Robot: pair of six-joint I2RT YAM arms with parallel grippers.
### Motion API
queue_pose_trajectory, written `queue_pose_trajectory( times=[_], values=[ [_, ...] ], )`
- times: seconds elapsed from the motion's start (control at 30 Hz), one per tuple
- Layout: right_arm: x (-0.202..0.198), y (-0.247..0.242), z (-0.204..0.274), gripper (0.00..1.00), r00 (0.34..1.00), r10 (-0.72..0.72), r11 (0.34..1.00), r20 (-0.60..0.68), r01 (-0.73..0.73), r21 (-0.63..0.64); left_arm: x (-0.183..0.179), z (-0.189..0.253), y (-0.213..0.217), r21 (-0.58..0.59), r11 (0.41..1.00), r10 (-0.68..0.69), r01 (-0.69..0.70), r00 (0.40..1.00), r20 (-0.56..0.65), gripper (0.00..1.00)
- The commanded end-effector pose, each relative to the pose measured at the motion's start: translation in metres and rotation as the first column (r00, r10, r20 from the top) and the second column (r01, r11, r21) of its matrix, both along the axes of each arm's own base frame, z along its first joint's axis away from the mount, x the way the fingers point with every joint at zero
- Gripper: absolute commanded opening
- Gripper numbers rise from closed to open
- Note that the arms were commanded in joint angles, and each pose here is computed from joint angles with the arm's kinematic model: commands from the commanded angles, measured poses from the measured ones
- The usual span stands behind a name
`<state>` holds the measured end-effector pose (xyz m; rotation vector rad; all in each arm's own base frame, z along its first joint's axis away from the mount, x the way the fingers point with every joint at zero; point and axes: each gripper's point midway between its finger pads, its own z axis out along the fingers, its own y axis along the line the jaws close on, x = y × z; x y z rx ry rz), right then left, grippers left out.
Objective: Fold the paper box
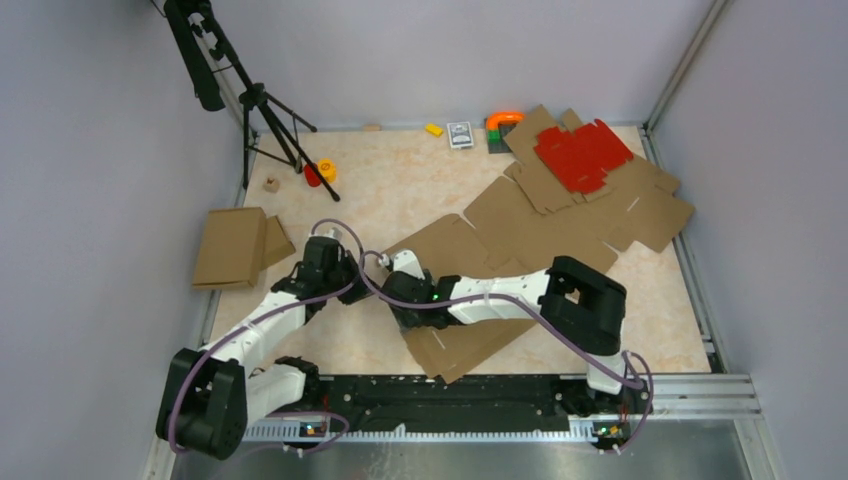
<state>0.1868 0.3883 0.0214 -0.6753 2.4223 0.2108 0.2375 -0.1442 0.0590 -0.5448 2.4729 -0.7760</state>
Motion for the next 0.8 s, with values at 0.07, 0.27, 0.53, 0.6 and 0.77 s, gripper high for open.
queue_pose_trajectory(
  times=[0.07, 0.27, 0.53, 0.6, 0.77],
  values=[
    [0.0, -0.023, -0.006, 0.56, 0.997, -0.027, 0.999, -0.066, 0.03, 0.046, 0.007, 0.011, -0.001, -0.005, 1.0, -0.011, 0.012, 0.999, 0.047, 0.02],
    [0.002, -0.022, 0.007, 0.53, 0.996, -0.033, 0.99, -0.081, 0.043, 0.137, 0.006, 0.011, -0.005, -0.021, 0.999, -0.034, 0.035, 0.998, 0.049, 0.03],
    [0.011, -0.029, 0.021, 0.44, 0.995, -0.061, 0.977, -0.077, 0.076, 0.201, 0.002, 0.01, -0.008, -0.034, 0.998, -0.059, 0.061, 0.997, 0.044, 0.02],
    [0.014, -0.032, 0.023, 0.43, 0.995, -0.072, 0.978, -0.068, 0.084, 0.191, 0.001, 0.01, -0.008, -0.034, 0.997, -0.061, 0.062, 0.997, 0.046, 0.02],
    [0.021, -0.04, 0.031, 0.36, 0.995, -0.09, 0.977, -0.05, 0.098, 0.19, 0.001, 0.012, -0.009, -0.037, 0.997, -0.07, 0.072, 0.996, 0.051, 0.02]
  ],
)
